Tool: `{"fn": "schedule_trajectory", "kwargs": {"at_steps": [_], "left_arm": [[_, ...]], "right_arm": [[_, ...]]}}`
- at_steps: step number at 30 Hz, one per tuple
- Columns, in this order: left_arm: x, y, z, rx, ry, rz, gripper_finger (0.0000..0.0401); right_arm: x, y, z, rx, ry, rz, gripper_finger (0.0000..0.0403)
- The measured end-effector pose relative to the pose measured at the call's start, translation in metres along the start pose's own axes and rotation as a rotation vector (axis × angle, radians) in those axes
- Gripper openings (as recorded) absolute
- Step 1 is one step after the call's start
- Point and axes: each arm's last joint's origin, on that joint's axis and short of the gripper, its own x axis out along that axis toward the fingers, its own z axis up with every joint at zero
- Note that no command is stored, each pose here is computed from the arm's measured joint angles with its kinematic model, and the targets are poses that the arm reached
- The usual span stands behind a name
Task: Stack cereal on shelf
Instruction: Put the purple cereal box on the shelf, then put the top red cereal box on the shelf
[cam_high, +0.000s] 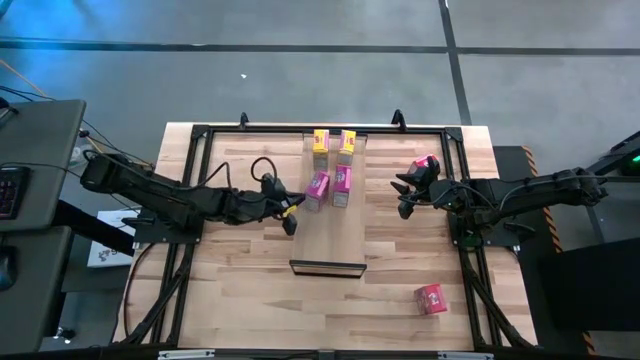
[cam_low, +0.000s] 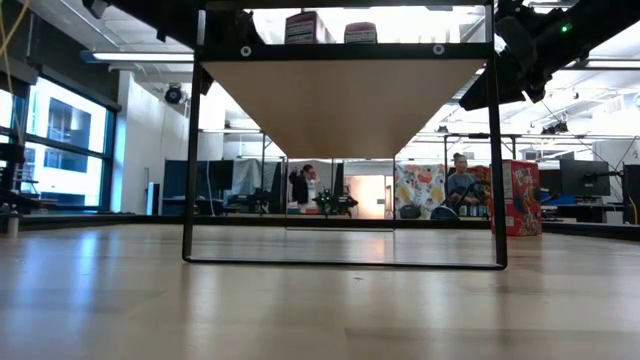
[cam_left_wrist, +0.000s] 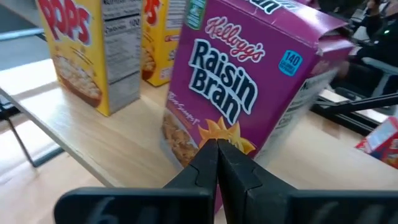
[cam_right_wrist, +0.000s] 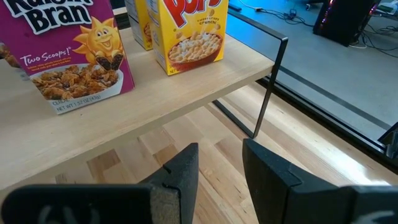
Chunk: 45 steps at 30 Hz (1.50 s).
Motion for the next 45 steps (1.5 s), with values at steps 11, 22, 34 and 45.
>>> {"fn": "schedule_trajectory", "kwargs": {"at_steps": [11, 22, 34, 45], "left_arm": [[-0.009, -0.015, 0.001, -0.042, -0.023, -0.114, 0.0], [-0.076, 0.017, 0.048, 0.09, -0.217, -0.059, 0.0], [-0.087, 0.069, -0.02, 0.017, -0.327, -0.115, 0.0], [-0.094, 0.075, -0.01, 0.016, -0.407, -0.102, 0.0]], "right_arm": [[0.0, 0.0, 0.0, 0.003, 0.0, 0.0, 0.0115], [0.0, 0.003, 0.008, 0.004, -0.068, 0.023, 0.0115], [-0.002, 0.005, 0.024, 0.082, -0.218, 0.023, 0.0115], [-0.007, -0.027, 0.054, 0.235, -0.135, -0.193, 0.0244]]}}
